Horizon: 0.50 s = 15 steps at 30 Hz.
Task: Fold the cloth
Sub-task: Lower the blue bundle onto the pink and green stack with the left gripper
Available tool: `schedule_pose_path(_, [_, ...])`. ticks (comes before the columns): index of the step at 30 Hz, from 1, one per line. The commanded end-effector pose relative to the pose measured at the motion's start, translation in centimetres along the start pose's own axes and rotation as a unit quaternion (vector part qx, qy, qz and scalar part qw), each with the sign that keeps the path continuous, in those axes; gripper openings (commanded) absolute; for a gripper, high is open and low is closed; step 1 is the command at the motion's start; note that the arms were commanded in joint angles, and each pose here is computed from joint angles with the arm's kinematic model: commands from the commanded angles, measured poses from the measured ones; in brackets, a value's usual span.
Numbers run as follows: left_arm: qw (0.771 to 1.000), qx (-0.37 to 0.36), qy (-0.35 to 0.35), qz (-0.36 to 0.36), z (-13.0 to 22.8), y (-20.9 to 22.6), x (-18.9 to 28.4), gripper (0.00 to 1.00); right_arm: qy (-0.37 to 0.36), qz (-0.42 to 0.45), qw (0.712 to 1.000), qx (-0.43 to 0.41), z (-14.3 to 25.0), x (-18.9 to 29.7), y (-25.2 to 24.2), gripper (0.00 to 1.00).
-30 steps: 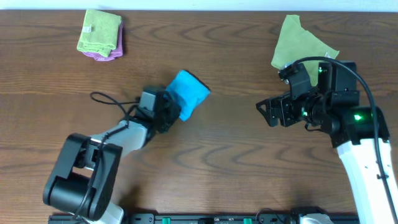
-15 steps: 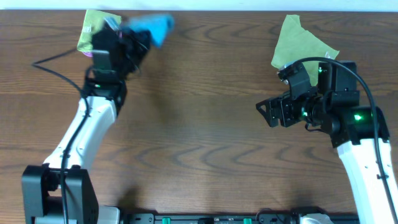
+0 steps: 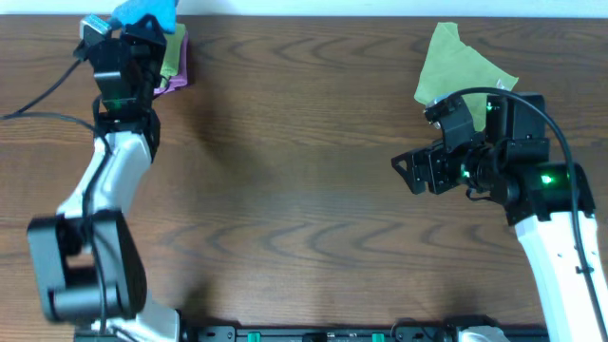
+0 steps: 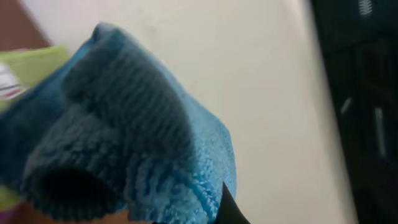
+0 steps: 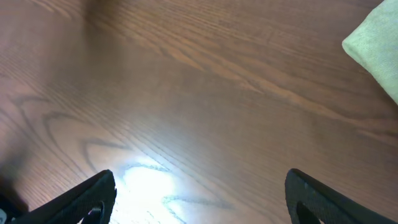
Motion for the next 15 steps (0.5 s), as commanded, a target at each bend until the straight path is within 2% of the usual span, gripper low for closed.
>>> schedule_pose_path(1, [0.999,-0.039,0.020,0.015,-1.0,0.8,-2.0,0.06,-0.002,-0.008,1.000,-0.012,0.2,0.4,0.2,0.86])
schedule_pose_path(7, [0.998,-0.054,0.031,0.004,-2.4,2.8,-4.7,0.06,0.005,-0.008,0.999,-0.035,0.4,0.4,0.2,0.85])
schedule_pose_path(10, [0.997,-0.070,0.035,0.015,-2.5,2.5,-4.9,0.06,0.005,-0.008,0.999,-0.040,0.4,0.4,0.2,0.85])
schedule_pose_path(13, [0.991,-0.116,0.043,0.044,-3.0,0.9,-5.1,0.06,0.002,-0.007,0.999,-0.040,0.3,0.3,0.1,0.84])
schedule_pose_path(15, [0.987,-0.150,0.041,0.030,-3.5,0.4,-5.3,0.05,0.002,-0.007,0.999,-0.043,0.2,0.3,0.1,0.84])
Point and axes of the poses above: each gripper's point midway between its finger pads, its own x axis back along the fingers, its own y axis along the line the jaws close on, z = x × y, the point moved 9 cm from there along x, back along the fingers, and after that the axes turned 4 degrees about -x, right-handed, at the moved point
